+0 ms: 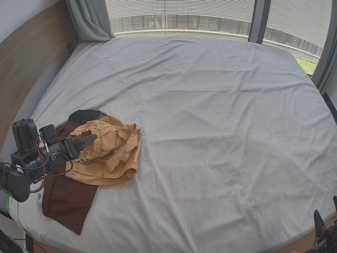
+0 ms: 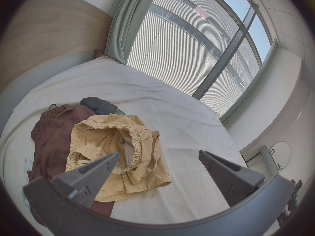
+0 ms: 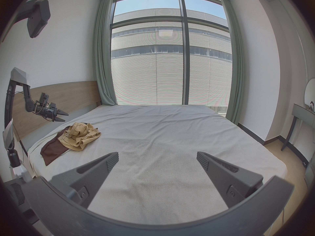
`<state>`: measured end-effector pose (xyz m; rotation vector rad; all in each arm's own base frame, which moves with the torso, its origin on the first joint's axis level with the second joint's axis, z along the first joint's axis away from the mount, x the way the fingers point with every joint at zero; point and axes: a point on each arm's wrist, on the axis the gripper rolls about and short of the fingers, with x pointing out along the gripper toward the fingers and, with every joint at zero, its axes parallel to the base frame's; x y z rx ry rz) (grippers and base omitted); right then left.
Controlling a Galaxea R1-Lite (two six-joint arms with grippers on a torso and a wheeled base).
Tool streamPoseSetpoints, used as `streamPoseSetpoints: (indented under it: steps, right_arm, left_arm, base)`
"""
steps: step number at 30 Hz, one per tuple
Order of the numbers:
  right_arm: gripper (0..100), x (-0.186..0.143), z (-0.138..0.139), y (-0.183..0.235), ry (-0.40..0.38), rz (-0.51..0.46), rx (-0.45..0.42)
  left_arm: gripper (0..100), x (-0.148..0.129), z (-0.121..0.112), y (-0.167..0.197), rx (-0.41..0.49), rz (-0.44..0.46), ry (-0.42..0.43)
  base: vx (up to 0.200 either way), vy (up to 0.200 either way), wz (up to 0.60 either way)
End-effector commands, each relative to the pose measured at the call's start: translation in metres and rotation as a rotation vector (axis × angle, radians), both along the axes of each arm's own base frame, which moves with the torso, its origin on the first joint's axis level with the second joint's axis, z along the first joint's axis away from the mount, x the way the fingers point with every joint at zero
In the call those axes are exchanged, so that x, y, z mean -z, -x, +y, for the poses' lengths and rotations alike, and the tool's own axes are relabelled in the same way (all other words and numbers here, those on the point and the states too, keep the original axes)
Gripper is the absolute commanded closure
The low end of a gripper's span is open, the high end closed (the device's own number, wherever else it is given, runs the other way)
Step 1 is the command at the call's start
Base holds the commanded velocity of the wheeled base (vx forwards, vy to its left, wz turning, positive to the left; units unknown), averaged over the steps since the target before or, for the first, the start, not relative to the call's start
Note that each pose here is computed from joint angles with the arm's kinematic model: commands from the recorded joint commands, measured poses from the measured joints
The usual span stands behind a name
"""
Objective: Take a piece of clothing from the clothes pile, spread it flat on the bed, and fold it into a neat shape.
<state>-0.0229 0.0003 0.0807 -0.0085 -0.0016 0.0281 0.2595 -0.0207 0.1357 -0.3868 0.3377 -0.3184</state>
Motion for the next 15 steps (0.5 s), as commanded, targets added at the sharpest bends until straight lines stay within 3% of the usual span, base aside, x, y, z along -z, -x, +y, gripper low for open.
streamPoseSetpoints:
  steps: [1,15]
  right_arm:
    - [0,0.005,0.000,0.000,0.001,0.001,-0.001]
    - [0,0.005,0.000,0.000,0.001,0.001,-0.001]
  left_arm:
    - [0,0.020,-0.001,-0.014,-0.001,0.059,-0.001]
    - [0,0.037,-0.004,-0.054,-0.005,0.063,0.000]
  base:
    - [0.000,0.000,0.00]
    - [0.000,0.000,0.00]
